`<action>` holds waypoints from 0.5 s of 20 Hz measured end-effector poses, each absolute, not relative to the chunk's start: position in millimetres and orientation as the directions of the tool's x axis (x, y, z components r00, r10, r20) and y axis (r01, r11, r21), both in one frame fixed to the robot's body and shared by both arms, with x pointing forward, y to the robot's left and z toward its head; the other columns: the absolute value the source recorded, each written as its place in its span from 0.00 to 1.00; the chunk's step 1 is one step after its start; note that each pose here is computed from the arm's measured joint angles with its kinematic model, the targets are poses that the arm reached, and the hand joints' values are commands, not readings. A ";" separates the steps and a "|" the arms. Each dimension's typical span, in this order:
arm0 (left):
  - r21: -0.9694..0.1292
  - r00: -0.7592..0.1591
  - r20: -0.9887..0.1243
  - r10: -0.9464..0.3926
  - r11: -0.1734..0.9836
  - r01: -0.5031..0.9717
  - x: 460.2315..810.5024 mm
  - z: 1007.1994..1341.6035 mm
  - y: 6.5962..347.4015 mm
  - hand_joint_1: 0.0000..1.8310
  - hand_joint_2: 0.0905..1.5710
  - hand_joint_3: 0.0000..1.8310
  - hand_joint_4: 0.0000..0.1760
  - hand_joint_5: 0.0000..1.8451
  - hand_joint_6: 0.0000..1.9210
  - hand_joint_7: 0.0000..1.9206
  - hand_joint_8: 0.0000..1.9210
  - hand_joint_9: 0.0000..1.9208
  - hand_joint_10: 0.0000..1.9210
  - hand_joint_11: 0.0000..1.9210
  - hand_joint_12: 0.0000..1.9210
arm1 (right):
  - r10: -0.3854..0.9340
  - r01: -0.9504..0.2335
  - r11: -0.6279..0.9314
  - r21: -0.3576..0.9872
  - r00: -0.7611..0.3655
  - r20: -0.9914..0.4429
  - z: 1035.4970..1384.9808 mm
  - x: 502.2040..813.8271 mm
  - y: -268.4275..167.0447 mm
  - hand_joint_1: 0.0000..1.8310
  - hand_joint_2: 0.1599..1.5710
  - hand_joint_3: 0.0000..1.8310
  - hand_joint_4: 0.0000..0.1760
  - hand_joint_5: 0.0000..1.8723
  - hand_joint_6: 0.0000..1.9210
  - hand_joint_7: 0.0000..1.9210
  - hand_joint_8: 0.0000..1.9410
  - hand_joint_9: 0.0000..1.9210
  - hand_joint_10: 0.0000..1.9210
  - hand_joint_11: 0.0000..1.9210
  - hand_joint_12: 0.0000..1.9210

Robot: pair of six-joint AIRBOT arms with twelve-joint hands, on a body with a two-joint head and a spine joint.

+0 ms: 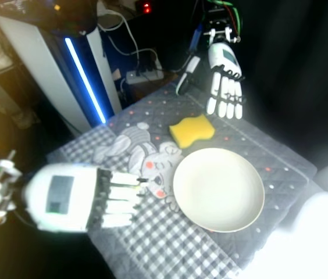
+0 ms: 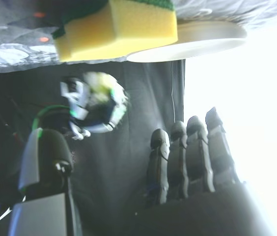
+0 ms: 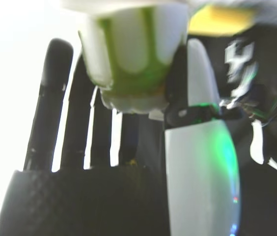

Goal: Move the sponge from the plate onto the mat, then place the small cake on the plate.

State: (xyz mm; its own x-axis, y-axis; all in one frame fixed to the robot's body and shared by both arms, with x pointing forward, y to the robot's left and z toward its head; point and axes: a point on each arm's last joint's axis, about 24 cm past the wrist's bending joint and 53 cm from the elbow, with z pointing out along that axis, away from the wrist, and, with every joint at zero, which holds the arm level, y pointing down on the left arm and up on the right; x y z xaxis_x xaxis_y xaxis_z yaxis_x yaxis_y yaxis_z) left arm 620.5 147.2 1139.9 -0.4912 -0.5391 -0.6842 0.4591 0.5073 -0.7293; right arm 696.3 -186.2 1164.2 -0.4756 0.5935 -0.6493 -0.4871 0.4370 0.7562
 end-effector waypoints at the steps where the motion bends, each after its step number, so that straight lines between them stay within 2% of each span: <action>1: -0.730 -0.494 -0.684 -0.537 0.504 0.461 620.3 1138.8 144.8 0.49 0.55 0.00 0.17 0.16 0.00 0.11 0.00 0.10 0.01 0.07 0.04 | 0.585 -0.490 0.444 0.750 -0.475 -0.657 1164.9 701.3 -178.9 0.76 0.63 0.00 0.00 0.56 0.39 0.61 0.34 0.55 0.54 0.40 0.57; 2: -0.729 -0.502 -0.685 -0.528 0.512 0.456 619.4 1134.8 144.7 0.49 0.55 0.00 0.17 0.16 0.00 0.11 0.00 0.10 0.01 0.07 0.04 | 0.555 -0.506 0.457 0.731 -0.480 -0.680 1165.0 704.2 -167.0 0.76 0.63 0.00 0.00 0.55 0.45 0.64 0.33 0.51 0.52 0.08 0.57; 3: -0.729 -0.501 -0.684 -0.529 0.509 0.457 618.6 1134.8 145.1 0.49 0.55 0.00 0.18 0.16 0.00 0.11 0.00 0.09 0.00 0.03 0.03 | 0.557 -0.527 0.438 0.729 -0.477 -0.679 1172.1 706.9 -154.8 0.76 0.63 0.00 0.00 0.54 0.44 0.63 0.32 0.52 0.53 0.26 0.66; 4: -0.729 -0.501 -0.684 -0.529 0.508 0.459 618.4 1135.1 144.9 0.49 0.55 0.00 0.18 0.17 0.00 0.11 0.00 0.09 0.00 0.03 0.02 | 0.568 -0.536 0.421 0.732 -0.473 -0.673 1177.8 707.3 -151.4 0.76 0.63 0.00 0.00 0.54 0.44 0.63 0.32 0.52 0.54 0.30 0.68; 5: -0.731 -0.500 -0.682 -0.533 0.503 0.461 618.1 1136.4 144.9 0.49 0.55 0.00 0.33 0.17 0.00 0.13 0.00 0.10 0.00 0.00 0.15 | 0.567 -0.548 0.416 0.726 -0.467 -0.678 1181.9 707.2 -150.8 0.76 0.63 0.00 0.00 0.57 0.43 0.62 0.31 0.53 0.52 0.35 0.62; 6: -0.734 -0.499 -0.679 -0.538 0.506 0.453 619.2 1135.5 146.8 0.49 0.55 0.00 0.38 0.17 0.00 0.13 0.00 0.11 0.00 0.00 0.31 | 0.558 -0.551 0.422 0.720 -0.468 -0.685 1180.9 708.5 -148.3 0.76 0.61 0.00 0.00 0.60 0.39 0.68 0.24 0.54 0.48 0.24 0.61; 7: -0.736 -0.499 -0.677 -0.541 0.509 0.446 619.7 1134.2 149.0 0.50 0.55 0.00 0.24 0.18 0.00 0.14 0.00 0.14 0.00 0.00 0.46 | 0.536 -0.560 0.439 0.703 -0.465 -0.705 1178.9 712.6 -142.2 0.76 0.61 0.00 0.00 0.63 0.34 0.67 0.23 0.55 0.49 0.31 0.63; 8: -0.736 -0.502 -0.677 -0.538 0.514 0.441 620.3 1132.3 149.5 0.49 0.55 0.00 0.23 0.19 0.00 0.15 0.00 0.14 0.01 0.00 0.52 | 0.533 -0.564 0.439 0.700 -0.464 -0.708 1180.0 718.9 -130.3 0.76 0.61 0.00 0.00 0.62 0.35 0.65 0.25 0.55 0.50 0.35 0.60; 9: -0.733 -0.503 -0.680 -0.534 0.509 0.451 618.7 1133.7 147.7 0.49 0.56 0.00 0.22 0.19 0.00 0.14 0.00 0.14 0.00 0.00 0.56 | 0.529 -0.578 0.432 0.692 -0.459 -0.714 1184.0 723.1 -120.4 0.71 0.61 0.00 0.00 0.63 0.32 0.64 0.32 0.61 0.42 0.48 0.59; 10: -0.731 -0.505 -0.683 -0.528 0.507 0.458 617.3 1133.8 145.8 0.50 0.56 0.00 0.19 0.19 0.00 0.14 0.00 0.15 0.00 0.00 0.59 | 0.529 -0.589 0.427 0.686 -0.452 -0.718 1188.2 728.0 -110.7 0.76 0.61 0.00 0.00 0.60 0.33 0.63 0.29 0.61 0.47 0.54 0.54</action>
State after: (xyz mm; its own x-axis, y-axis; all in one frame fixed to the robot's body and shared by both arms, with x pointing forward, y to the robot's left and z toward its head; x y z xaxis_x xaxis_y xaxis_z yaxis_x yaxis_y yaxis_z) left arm 617.3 145.8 1133.8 -0.5048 -0.5283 -0.6827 0.4577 0.5068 -0.7306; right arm 728.0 -110.7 1188.2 -0.4523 0.5293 -0.7178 -0.5892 0.4268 0.6861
